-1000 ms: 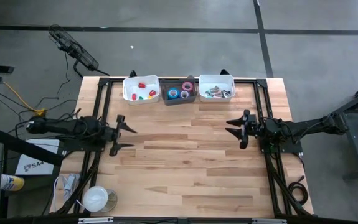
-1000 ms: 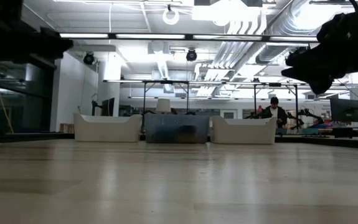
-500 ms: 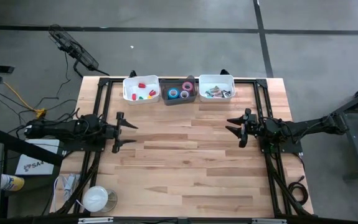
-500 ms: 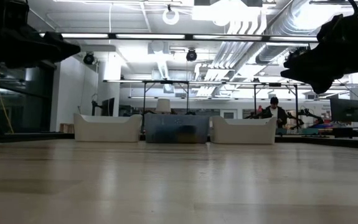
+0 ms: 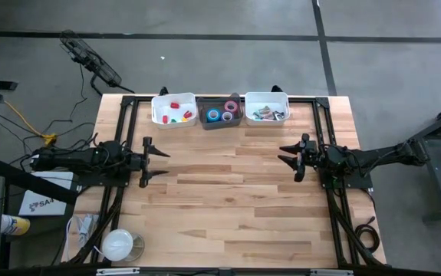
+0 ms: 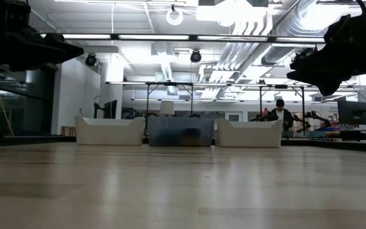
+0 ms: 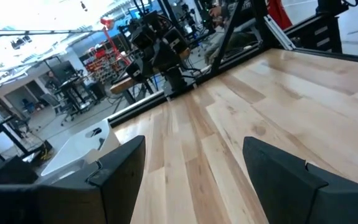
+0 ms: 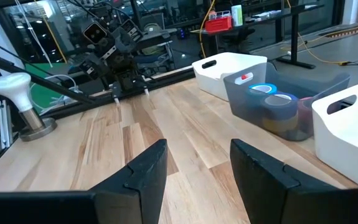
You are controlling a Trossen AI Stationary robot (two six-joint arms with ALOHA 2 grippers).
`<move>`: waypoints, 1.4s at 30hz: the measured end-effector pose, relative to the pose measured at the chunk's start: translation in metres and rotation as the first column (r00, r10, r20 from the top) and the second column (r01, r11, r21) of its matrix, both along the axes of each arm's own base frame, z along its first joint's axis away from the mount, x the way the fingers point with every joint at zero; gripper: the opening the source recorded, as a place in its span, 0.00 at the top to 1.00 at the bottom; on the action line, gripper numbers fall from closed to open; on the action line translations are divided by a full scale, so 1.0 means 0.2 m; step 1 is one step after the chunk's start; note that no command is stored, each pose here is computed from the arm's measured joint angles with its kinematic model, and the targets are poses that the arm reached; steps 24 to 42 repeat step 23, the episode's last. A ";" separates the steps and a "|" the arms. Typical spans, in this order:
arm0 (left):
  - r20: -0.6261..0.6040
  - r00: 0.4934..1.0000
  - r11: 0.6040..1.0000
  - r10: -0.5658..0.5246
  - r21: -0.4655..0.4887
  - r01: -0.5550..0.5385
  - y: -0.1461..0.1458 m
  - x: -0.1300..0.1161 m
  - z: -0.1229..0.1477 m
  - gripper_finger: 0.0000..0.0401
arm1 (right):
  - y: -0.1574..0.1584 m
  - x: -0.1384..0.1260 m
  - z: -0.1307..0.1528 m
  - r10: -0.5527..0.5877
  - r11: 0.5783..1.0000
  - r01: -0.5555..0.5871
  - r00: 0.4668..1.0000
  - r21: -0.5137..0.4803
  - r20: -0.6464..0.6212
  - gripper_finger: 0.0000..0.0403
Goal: Pick and place Stapler, Stapler remover, tape
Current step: Return to Home Position
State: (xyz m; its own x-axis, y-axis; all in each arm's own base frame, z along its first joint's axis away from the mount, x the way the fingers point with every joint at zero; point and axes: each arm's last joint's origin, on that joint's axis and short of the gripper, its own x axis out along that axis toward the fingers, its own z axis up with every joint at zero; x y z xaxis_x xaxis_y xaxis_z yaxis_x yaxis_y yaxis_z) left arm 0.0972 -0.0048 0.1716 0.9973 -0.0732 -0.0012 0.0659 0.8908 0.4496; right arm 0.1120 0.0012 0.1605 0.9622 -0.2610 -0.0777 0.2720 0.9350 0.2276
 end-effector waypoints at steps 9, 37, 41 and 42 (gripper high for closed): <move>0.002 1.000 1.000 0.004 0.000 -0.004 0.00 0.00 0.00 0.34 | 0.00 0.00 0.00 0.001 1.000 -0.001 1.000 0.000 0.000 0.58; 0.005 1.000 1.000 0.004 0.000 -0.004 0.00 0.00 0.00 0.34 | 0.00 0.00 0.00 0.001 1.000 -0.001 1.000 0.000 0.000 0.58; 0.005 1.000 1.000 0.004 0.000 -0.004 0.00 0.00 0.00 0.34 | 0.00 0.00 0.00 0.001 1.000 -0.001 1.000 0.000 0.000 0.58; 0.005 1.000 1.000 0.004 0.000 -0.004 0.00 0.00 0.00 0.34 | 0.00 0.00 0.00 0.001 1.000 -0.001 1.000 0.000 0.000 0.58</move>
